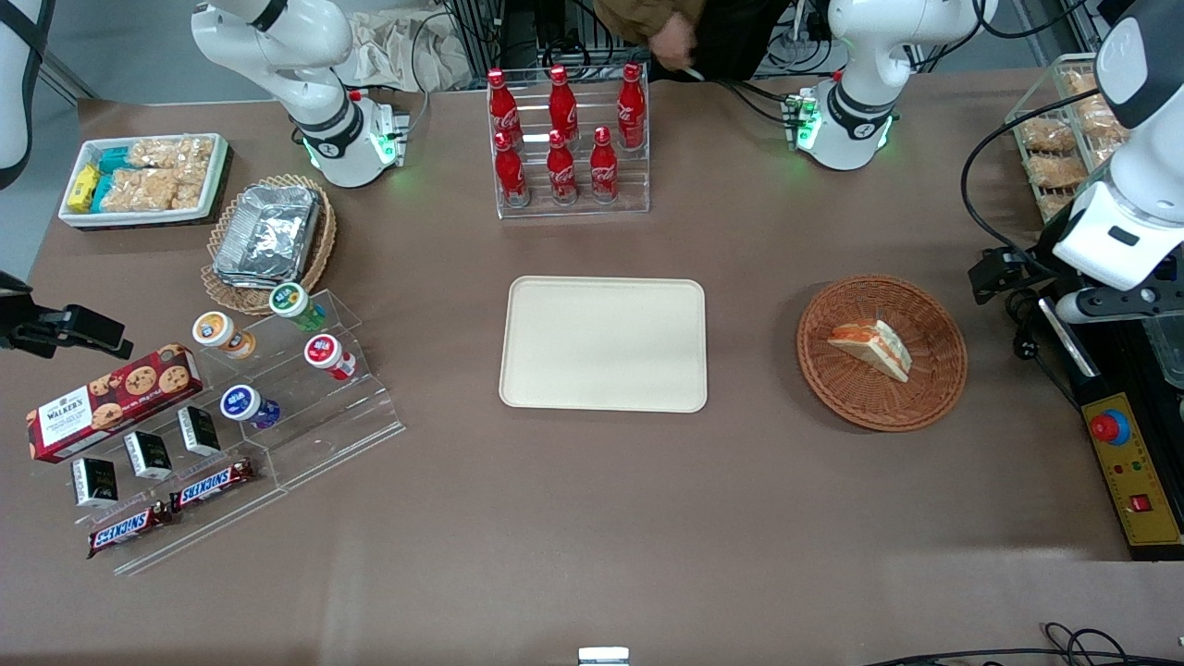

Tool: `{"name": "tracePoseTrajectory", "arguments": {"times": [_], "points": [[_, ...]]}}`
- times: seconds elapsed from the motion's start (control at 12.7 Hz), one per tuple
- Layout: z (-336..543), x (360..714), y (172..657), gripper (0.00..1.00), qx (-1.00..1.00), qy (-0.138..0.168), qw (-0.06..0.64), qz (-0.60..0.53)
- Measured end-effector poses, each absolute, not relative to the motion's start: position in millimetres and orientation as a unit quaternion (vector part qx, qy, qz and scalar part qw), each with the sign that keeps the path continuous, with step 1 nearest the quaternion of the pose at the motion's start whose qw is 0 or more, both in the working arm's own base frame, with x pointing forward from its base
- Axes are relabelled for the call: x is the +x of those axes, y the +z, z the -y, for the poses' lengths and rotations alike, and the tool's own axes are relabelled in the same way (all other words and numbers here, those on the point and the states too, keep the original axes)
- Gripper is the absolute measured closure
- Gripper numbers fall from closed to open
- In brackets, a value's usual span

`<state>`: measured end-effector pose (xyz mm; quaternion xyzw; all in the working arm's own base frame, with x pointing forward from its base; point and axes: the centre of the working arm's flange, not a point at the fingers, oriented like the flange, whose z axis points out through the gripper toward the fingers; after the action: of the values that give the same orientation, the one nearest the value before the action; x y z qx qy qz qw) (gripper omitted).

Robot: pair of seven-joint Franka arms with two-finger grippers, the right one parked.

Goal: Place sandwich from basket to tray
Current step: 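Move the left gripper over the wicker basket and lower toward the sandwich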

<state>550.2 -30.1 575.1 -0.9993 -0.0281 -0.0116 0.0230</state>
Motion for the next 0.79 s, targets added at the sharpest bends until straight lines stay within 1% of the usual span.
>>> {"name": "tracePoseTrajectory", "arguments": {"times": [0.32,0.55,0.63,0.79], "points": [[30.3,547.6,574.9,0.00,-0.999,0.004,0.024,0.028],[30.1,542.8,560.2,0.00,-0.999,0.029,0.026,0.030],[29.8,540.9,551.2,0.00,-0.998,0.029,0.026,0.039],[29.1,534.8,528.2,0.00,-0.995,0.016,0.025,0.100]]}}
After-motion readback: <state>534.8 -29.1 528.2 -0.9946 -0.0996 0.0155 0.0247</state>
